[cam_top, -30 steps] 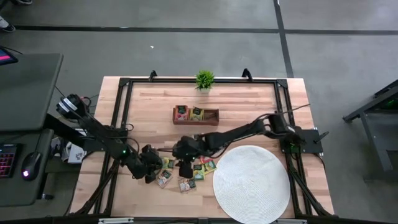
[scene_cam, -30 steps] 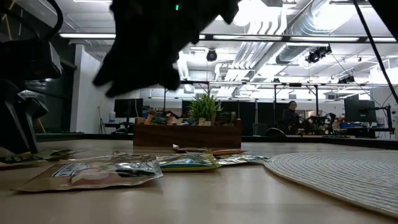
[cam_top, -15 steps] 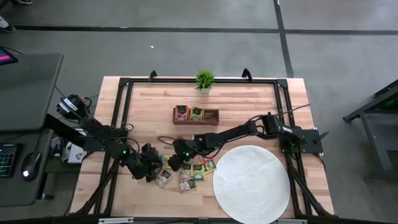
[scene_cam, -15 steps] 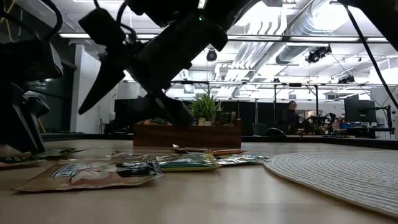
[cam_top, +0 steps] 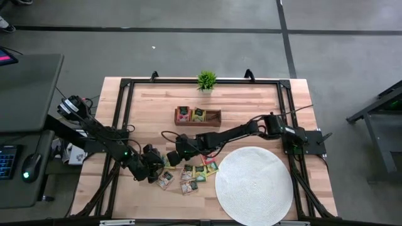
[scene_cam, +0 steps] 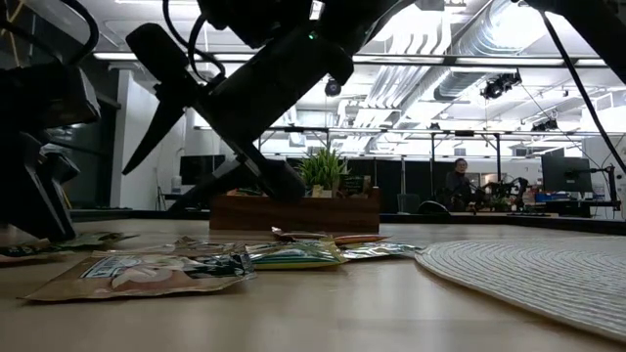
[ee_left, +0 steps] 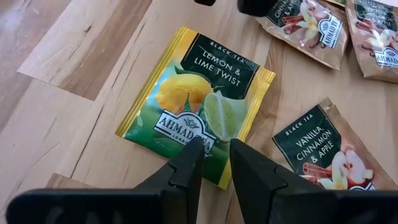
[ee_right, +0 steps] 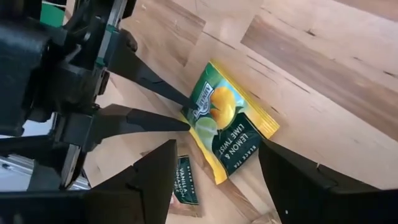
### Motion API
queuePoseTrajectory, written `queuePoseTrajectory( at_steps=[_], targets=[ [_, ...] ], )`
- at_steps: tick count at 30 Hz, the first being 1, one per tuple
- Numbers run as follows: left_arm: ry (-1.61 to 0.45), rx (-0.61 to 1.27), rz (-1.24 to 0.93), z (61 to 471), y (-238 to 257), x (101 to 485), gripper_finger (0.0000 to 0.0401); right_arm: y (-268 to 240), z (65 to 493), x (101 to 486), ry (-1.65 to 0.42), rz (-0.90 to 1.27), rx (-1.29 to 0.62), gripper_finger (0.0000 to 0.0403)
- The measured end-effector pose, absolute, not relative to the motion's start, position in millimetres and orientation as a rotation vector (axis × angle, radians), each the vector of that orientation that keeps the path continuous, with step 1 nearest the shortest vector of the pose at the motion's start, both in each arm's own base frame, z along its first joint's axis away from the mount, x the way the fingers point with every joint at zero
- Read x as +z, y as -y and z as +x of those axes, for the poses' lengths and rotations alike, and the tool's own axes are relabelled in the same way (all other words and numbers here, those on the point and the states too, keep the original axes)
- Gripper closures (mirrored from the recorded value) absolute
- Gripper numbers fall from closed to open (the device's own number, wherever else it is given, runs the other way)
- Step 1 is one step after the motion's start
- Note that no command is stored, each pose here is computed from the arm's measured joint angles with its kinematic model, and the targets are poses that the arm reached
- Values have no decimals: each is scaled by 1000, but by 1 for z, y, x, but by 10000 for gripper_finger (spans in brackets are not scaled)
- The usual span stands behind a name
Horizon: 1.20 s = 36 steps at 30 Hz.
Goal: Pick & Place Tea
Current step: Put the yellow tea bag into the middle section of the wooden organizer
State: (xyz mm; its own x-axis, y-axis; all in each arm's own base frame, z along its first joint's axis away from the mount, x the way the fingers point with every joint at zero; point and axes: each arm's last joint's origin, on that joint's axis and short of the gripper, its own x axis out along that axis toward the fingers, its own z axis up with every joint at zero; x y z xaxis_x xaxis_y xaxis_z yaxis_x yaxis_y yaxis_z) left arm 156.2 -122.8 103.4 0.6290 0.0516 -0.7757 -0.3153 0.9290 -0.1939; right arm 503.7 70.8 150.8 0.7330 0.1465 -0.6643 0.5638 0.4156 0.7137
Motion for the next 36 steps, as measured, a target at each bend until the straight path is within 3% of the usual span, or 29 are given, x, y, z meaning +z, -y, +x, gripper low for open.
queuePoseTrajectory(
  at_steps=[15, 22, 30, 36],
  targets=[
    [-828, 221, -339, 158, 124, 105, 316, -74, 500, 146, -754, 1135, -365, 180],
    [-824, 219, -343, 159, 124, 105, 316, -85, 508, 121, -761, 1216, -306, 180],
    [-818, 217, -347, 159, 124, 106, 316, -81, 511, 118, -723, 1216, -304, 181],
    [-808, 210, -359, 160, 125, 107, 316, -77, 512, 117, -716, 1180, -292, 226]
  ],
)
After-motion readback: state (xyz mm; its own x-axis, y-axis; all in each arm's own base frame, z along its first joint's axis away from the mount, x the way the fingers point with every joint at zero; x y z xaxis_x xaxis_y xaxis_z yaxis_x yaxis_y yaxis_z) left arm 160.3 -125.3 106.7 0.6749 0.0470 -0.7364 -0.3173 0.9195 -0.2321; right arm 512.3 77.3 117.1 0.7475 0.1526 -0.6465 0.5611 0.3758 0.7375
